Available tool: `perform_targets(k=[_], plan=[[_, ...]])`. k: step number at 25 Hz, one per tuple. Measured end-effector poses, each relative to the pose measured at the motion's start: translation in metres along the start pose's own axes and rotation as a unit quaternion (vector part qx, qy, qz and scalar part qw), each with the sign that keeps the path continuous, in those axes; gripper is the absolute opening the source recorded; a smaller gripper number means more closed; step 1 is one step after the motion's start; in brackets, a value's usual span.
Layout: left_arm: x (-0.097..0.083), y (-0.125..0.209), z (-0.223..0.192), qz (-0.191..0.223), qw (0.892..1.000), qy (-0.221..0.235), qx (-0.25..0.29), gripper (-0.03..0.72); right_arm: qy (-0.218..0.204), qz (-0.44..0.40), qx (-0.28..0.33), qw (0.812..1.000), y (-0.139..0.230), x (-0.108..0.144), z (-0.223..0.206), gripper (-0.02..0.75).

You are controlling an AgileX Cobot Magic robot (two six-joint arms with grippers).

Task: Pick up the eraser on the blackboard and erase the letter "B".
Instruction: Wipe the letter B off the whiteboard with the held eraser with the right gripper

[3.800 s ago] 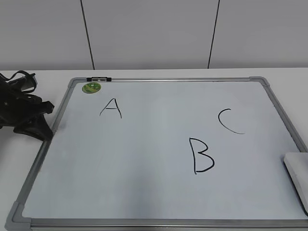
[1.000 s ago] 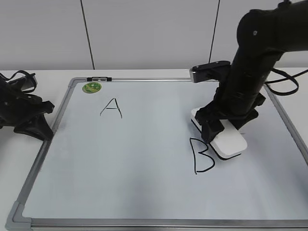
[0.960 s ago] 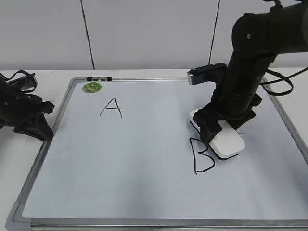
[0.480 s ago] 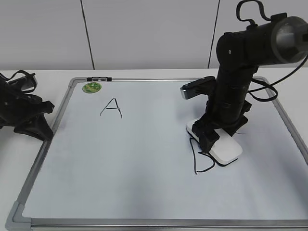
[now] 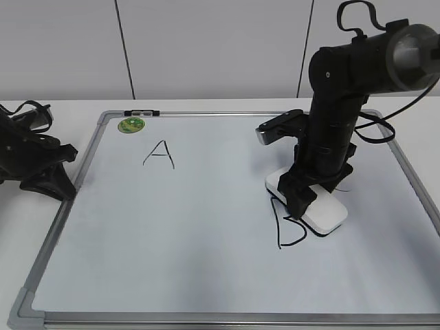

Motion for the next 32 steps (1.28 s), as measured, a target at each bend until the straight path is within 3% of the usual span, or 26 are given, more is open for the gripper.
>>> perform_targets(k=[7,27,32], plan=[[0.000,0.000,0.000,0.000,1.000,0.000,0.000,0.032,-0.004,0.005,0.001,1.000,-0.001,0.003,-0.001,0.534],[0.000,0.000,0.000,0.000,1.000,0.000,-0.001,0.032,0.008,0.140,-0.002,0.990,-0.009,0.091,-0.009,0.534],[0.000,0.000,0.000,0.000,1.000,0.000,-0.001,0.032,0.004,0.140,-0.003,0.990,-0.009,0.094,-0.009,0.534]])
Point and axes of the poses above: a point on each arm's last joint axis where the gripper is mounted, z pointing back along that axis away from the gripper, x along the wrist's bending axis when the last joint is at zero, y = z × x, the point moved 3 cm from there along -z, pointing out along that axis toward the gripper
